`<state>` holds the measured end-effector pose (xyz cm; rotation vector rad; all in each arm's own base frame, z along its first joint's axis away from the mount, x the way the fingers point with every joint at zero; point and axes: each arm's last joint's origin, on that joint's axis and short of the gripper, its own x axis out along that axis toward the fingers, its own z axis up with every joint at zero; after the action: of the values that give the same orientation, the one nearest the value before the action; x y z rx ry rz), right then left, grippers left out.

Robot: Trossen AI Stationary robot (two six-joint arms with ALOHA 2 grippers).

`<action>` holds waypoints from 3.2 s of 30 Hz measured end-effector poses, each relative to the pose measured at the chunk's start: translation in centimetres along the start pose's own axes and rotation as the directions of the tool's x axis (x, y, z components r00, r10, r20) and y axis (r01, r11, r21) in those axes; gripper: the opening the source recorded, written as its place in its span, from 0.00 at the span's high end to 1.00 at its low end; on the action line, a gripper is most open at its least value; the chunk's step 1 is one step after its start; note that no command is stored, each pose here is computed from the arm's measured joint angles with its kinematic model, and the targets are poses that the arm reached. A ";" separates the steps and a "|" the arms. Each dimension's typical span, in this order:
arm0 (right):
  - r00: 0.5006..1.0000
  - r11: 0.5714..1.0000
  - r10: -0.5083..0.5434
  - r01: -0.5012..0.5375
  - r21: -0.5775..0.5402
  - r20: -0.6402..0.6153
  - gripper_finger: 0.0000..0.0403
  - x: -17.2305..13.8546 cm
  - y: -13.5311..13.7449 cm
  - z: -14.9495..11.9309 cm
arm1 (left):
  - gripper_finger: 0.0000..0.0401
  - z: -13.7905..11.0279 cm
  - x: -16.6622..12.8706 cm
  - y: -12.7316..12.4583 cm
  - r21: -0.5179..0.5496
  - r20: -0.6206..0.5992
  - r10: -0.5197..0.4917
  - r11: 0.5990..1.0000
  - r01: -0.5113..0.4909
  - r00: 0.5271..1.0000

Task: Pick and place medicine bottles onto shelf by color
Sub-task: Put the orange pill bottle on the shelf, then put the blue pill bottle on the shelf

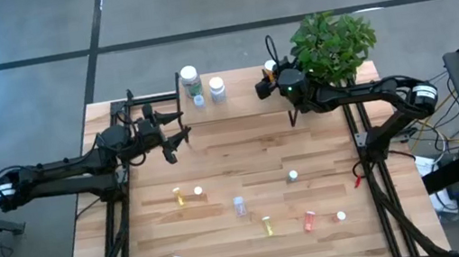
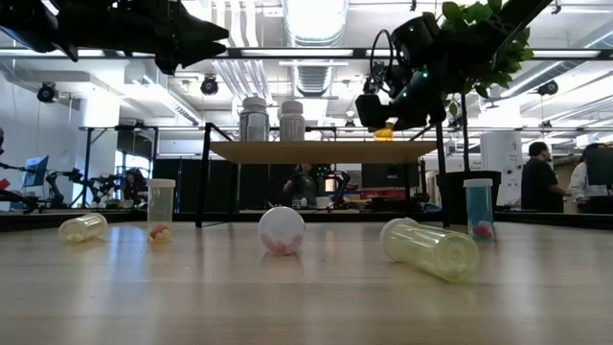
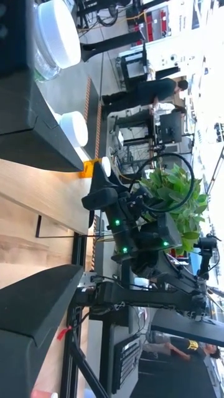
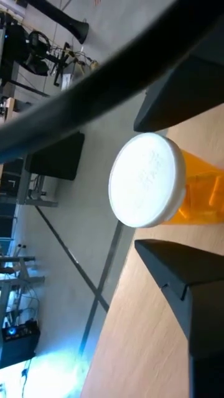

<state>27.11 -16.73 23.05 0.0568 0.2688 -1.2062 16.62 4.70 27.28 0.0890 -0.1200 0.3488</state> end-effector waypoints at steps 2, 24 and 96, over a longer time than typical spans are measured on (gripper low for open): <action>1.000 1.000 0.001 -0.001 0.001 0.003 0.25 -0.1 0.0 0.1 | 0.40 0.0 0.0 0.0 -0.014 0.000 0.000 1.000 0.000 1.000; 0.976 0.980 0.184 -0.192 0.059 0.115 0.11 -4.0 0.8 3.0 | 0.40 1.1 0.2 0.1 -0.068 0.032 0.002 0.998 0.000 0.999; 0.579 0.551 0.812 -0.803 -0.227 -0.077 0.11 -13.0 9.9 5.0 | 0.40 -1.8 -3.5 0.0 0.058 -0.120 -0.064 0.996 0.072 0.991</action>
<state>32.87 -2.24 29.91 -0.0529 0.3040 -0.2205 13.50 3.72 25.04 0.1334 0.0105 0.2888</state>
